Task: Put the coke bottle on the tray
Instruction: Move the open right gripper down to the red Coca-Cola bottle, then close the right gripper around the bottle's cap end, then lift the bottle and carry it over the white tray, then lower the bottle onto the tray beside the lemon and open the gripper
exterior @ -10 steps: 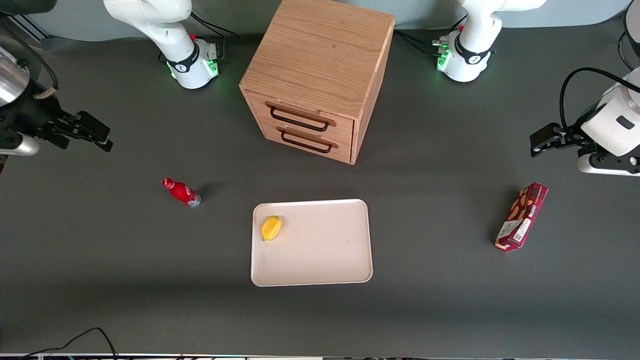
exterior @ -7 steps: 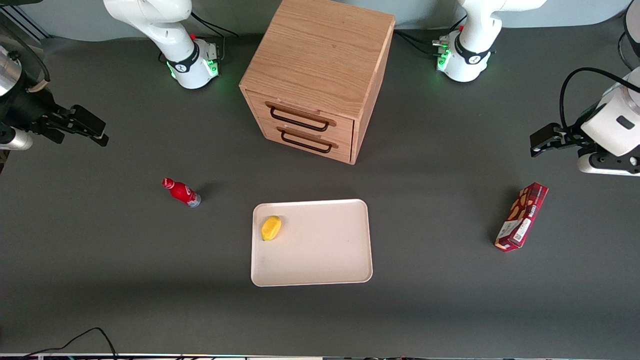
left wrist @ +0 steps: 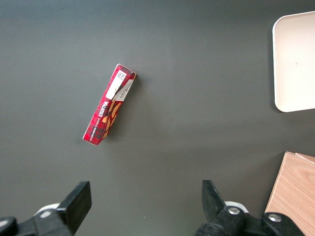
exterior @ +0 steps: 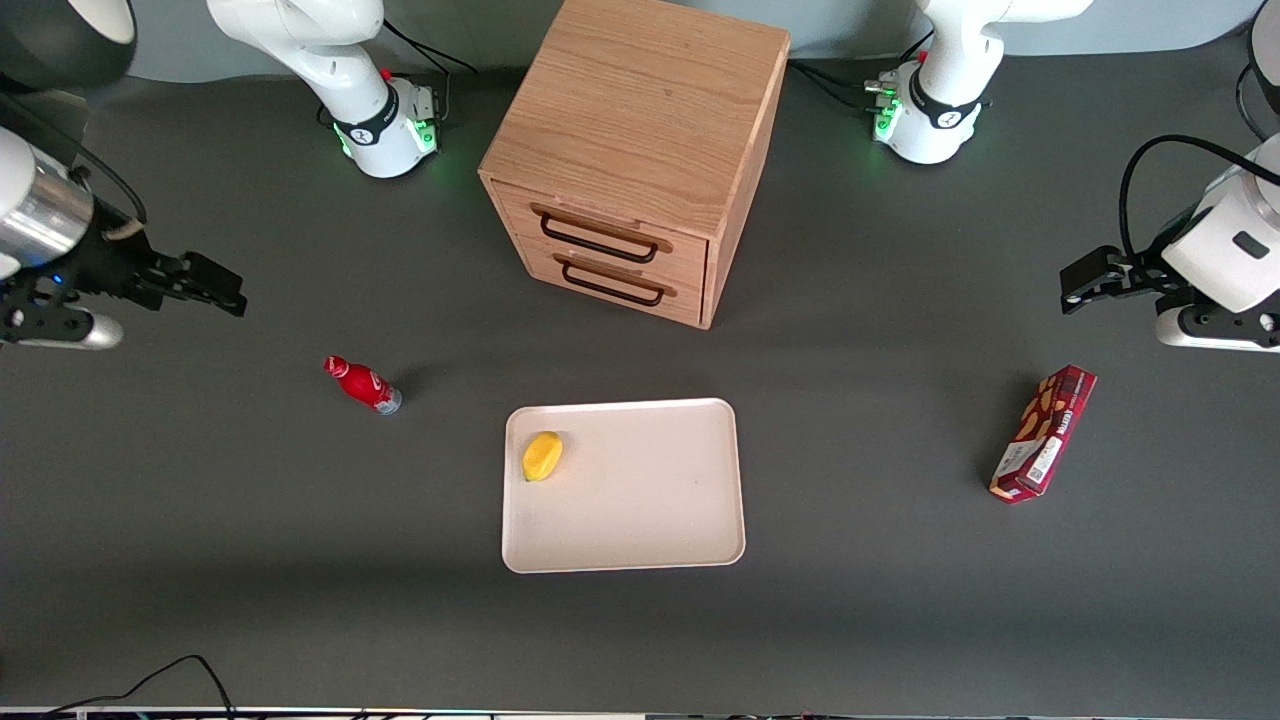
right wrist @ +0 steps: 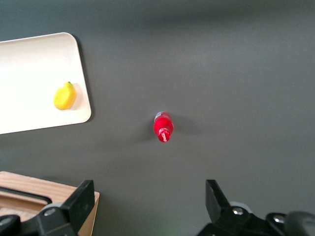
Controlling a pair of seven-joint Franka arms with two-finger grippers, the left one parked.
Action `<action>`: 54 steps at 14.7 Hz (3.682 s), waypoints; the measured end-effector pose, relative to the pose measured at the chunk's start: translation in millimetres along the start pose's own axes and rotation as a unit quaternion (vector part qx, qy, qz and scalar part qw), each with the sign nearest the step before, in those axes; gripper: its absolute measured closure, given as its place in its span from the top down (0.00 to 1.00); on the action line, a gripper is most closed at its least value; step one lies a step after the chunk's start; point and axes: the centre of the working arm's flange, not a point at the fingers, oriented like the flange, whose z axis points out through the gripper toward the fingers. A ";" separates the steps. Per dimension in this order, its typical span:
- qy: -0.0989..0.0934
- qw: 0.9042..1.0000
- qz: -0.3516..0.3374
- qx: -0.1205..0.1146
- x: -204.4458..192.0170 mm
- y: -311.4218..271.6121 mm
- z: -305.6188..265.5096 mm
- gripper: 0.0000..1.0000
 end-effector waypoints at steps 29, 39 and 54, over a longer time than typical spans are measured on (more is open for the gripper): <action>0.013 1.000 -0.001 0.025 -7.2 -13.6 197.2 0.31; 0.080 0.994 -0.042 0.067 31.7 -161.3 22.6 0.31; 0.047 0.992 -0.028 0.111 135.4 -235.0 242.9 0.31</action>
